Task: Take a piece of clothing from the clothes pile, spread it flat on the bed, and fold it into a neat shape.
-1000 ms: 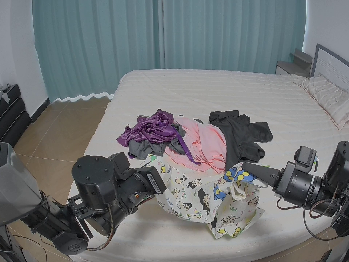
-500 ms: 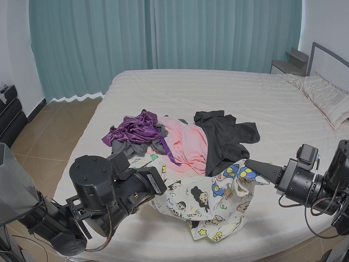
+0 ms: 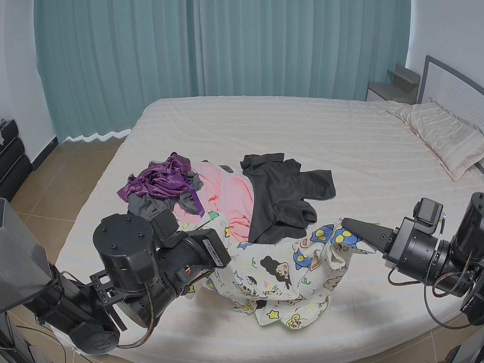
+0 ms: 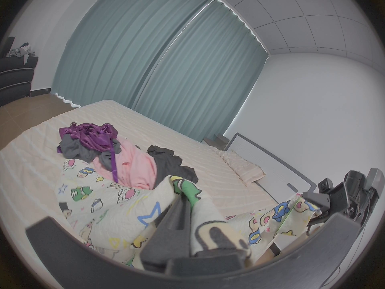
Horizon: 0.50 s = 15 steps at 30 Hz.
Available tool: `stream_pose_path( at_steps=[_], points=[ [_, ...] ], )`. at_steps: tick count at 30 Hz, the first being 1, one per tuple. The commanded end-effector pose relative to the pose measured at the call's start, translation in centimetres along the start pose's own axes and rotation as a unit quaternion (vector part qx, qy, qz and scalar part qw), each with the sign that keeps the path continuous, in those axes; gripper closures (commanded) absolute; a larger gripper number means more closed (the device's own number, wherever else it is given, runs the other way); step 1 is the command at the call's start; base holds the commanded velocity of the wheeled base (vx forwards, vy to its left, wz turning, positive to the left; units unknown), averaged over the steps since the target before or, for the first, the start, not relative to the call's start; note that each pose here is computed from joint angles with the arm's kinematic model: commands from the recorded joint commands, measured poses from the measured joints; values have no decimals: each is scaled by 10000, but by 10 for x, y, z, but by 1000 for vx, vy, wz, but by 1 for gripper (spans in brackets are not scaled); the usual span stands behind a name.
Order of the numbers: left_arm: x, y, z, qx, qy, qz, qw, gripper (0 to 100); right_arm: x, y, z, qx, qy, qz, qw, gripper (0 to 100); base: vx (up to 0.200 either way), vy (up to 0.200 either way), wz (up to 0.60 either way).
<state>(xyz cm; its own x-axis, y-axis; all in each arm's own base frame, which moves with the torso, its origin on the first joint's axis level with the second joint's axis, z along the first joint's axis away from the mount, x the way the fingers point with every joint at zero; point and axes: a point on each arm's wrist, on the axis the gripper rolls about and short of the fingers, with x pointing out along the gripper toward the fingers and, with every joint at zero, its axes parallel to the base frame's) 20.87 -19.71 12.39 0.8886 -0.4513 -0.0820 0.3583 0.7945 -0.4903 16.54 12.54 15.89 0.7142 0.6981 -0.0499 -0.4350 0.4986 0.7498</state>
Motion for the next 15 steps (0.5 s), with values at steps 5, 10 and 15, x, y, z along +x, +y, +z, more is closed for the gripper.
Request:
stream_pose_path(
  at_steps=[5,10,15],
  points=[
    [0,-1,2,-53,-148,-97,9998,100,0,0,1,0,-13,-2,10000,100,0,-200,0],
    [1,-1,2,-53,-148,-97,9998,100,0,0,1,-1,-24,-2,10000,100,0,-200,0],
    [0,-1,2,-53,-148,-97,9998,100,-1,0,1,0,-29,-7,10000,100,0,-200,0]
  ],
)
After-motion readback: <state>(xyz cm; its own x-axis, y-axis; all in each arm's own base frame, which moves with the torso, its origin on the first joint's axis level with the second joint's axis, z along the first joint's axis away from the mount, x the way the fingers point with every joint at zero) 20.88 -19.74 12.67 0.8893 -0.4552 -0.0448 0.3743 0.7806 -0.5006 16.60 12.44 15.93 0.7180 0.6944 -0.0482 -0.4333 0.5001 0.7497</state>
